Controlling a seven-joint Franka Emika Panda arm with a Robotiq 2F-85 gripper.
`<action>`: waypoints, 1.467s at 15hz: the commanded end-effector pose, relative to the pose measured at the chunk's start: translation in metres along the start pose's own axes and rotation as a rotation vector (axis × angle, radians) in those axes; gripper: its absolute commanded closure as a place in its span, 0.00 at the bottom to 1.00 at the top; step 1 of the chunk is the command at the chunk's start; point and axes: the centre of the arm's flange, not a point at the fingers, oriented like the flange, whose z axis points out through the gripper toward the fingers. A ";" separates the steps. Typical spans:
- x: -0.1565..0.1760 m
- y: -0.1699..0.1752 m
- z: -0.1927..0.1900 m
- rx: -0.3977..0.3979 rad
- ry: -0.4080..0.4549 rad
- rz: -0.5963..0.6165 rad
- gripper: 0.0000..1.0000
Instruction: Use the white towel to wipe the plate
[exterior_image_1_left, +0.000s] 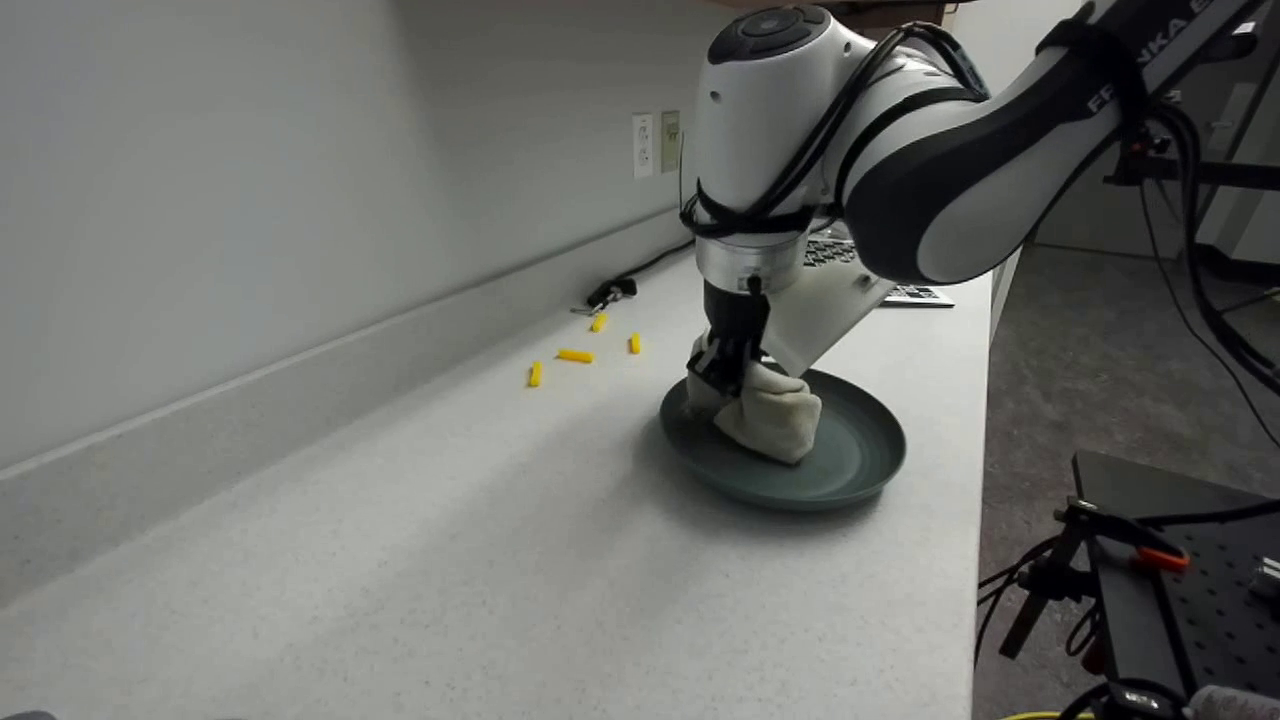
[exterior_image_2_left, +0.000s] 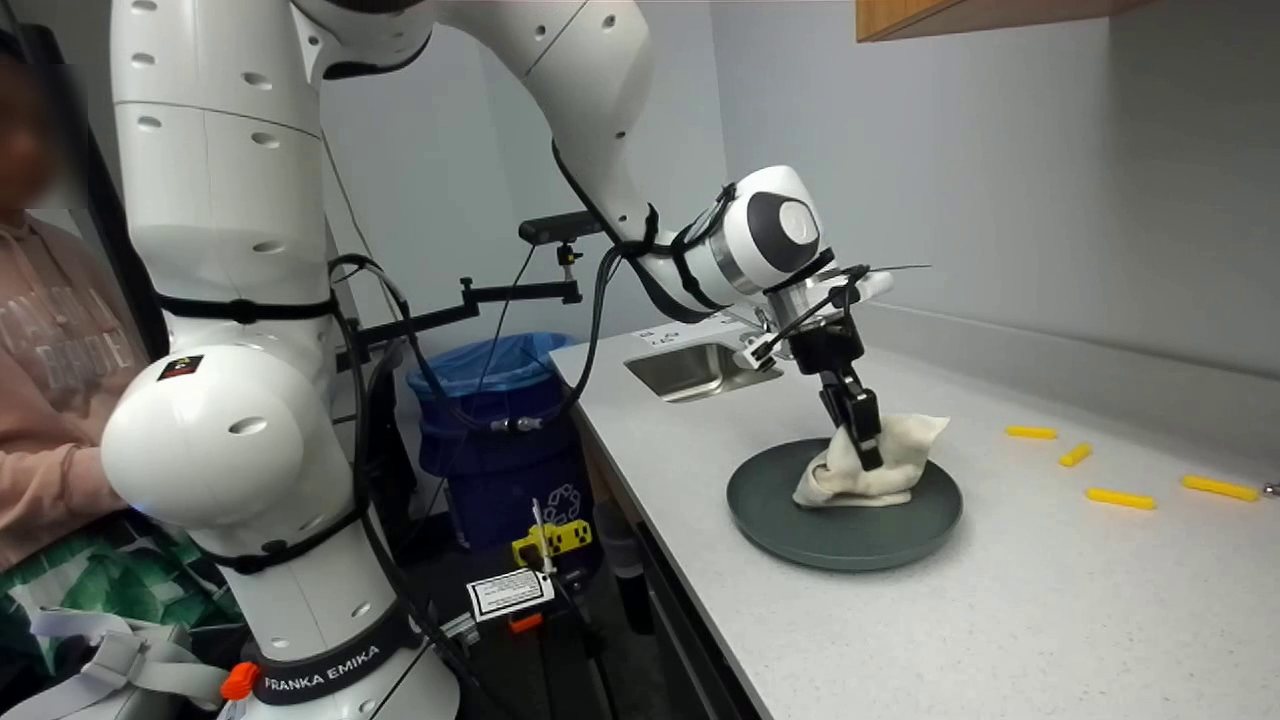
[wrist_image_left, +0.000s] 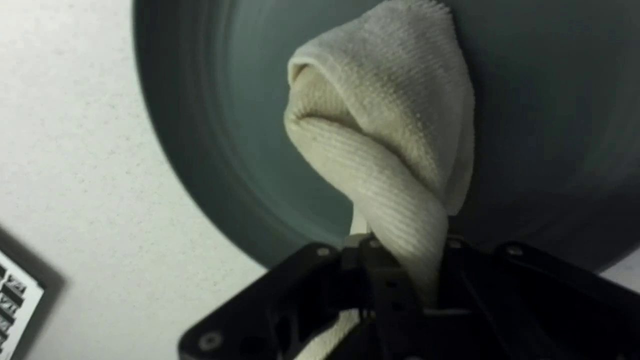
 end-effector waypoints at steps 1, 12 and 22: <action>-0.008 -0.005 -0.007 0.124 -0.134 -0.039 0.97; 0.002 0.061 0.012 -0.050 -0.178 0.056 0.97; 0.017 0.037 0.005 -0.032 -0.096 0.089 0.97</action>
